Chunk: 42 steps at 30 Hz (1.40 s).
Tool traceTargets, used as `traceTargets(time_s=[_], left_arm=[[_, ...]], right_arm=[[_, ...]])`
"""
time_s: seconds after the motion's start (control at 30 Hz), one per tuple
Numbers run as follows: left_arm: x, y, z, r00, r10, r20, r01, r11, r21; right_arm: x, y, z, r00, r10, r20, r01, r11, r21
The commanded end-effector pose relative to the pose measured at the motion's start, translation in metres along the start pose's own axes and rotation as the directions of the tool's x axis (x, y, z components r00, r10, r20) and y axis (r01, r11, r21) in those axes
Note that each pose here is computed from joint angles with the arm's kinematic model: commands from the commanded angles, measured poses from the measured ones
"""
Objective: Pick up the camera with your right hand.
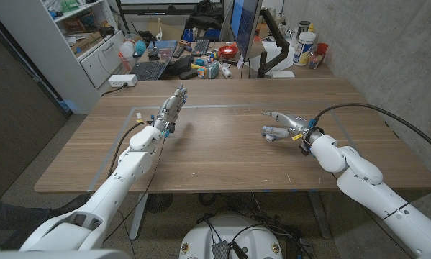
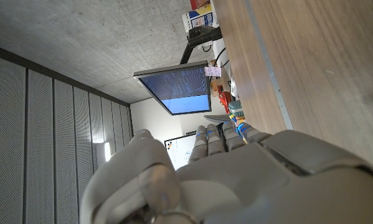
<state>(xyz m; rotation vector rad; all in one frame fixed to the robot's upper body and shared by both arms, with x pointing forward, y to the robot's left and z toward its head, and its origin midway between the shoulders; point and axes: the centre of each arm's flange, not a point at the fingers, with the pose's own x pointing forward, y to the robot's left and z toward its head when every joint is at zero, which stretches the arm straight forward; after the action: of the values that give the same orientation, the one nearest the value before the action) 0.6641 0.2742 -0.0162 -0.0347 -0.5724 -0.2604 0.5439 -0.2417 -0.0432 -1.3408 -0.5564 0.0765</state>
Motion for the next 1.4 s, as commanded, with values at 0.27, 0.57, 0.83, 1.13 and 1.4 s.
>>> traceTargets(time_s=[0.27, 0.57, 0.83, 1.13, 1.4], left_arm=[[-0.005, 0.0, 0.0, 1.0, 0.006, -0.003, -0.006, 1.0, 0.006], [-0.004, 0.0, 0.0, 1.0, 0.007, -0.008, -0.007, 1.0, 0.008], [-0.003, 0.0, 0.0, 1.0, 0.01, -0.007, -0.01, 1.0, 0.009], [-0.002, 0.0, 0.002, 1.0, 0.009, -0.005, -0.009, 1.0, 0.012], [-0.001, 0.0, 0.002, 1.0, 0.007, -0.007, -0.007, 1.0, 0.012]], right_arm=[[0.004, 0.005, -0.009, 0.999, 0.048, -0.025, -0.049, 0.999, -0.021], [0.007, 0.011, -0.014, 0.998, 0.056, -0.037, -0.057, 0.998, -0.028], [0.008, 0.016, -0.02, 0.997, 0.066, -0.042, -0.067, 0.997, -0.025], [0.009, 0.022, -0.023, 0.996, 0.072, -0.045, -0.074, 0.997, -0.027], [0.011, 0.027, -0.024, 0.996, 0.078, -0.054, -0.079, 0.997, -0.019]])
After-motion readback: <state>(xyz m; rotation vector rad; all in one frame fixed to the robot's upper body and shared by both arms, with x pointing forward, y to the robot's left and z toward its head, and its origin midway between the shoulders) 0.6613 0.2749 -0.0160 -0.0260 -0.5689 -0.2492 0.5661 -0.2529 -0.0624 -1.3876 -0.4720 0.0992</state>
